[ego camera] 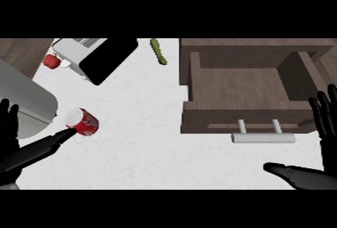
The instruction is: Pick up the can, place it into the drawer and close the drawer
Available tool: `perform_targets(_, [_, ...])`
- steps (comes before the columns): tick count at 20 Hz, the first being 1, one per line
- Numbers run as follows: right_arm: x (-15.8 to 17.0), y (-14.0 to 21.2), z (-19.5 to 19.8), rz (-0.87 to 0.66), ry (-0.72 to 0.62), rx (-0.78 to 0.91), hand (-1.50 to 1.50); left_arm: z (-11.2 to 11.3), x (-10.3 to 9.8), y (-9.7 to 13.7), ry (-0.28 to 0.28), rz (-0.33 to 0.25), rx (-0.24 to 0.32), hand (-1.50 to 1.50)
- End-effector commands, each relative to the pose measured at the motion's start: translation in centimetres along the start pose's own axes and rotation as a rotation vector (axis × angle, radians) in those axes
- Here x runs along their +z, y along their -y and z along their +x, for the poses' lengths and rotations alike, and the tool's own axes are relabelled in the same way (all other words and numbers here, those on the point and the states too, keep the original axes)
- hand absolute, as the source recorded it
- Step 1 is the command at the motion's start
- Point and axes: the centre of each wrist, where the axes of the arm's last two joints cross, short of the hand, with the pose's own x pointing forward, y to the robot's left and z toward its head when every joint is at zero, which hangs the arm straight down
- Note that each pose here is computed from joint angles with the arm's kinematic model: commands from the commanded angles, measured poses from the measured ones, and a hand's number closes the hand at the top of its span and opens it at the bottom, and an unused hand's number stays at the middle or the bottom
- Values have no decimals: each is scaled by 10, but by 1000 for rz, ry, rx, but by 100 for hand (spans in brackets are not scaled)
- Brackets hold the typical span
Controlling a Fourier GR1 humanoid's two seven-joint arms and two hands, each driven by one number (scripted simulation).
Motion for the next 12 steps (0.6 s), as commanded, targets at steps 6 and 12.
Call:
perform_targets(6, [10,5,4,0,9,8,-150,-52,-4,29,-54,7,-48,-150])
perform_targets(12, [27,3,-5,8,31,4,-150,-97,-6,17,-93,22,-54,-150])
